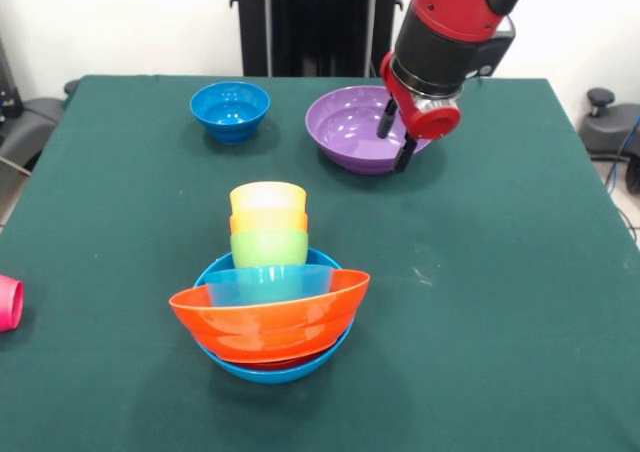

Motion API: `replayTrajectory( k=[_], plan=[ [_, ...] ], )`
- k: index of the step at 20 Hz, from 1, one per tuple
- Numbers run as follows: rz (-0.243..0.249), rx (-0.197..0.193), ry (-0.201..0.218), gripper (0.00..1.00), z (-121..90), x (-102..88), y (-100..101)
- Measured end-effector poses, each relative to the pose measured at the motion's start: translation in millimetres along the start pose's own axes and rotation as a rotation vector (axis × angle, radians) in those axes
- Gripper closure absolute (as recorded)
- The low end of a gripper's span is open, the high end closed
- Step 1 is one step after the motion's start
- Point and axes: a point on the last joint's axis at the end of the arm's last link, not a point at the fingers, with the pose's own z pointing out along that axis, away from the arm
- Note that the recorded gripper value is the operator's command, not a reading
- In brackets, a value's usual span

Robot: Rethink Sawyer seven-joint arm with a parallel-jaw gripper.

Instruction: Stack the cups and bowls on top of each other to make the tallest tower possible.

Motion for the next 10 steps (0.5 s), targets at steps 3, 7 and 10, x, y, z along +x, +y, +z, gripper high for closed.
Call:
replayTrajectory(
  k=[3, 7, 10],
  plan=[
    [-0.002, 0.015, 0.000, 0.00, 8.1, 1.0, -2.7],
    [-0.004, 0.034, -0.001, 0.00, 18.3, 1.9, -6.7],
    [-0.003, 0.044, -0.005, 0.00, 22.9, 1.0, -9.3]
  ],
)
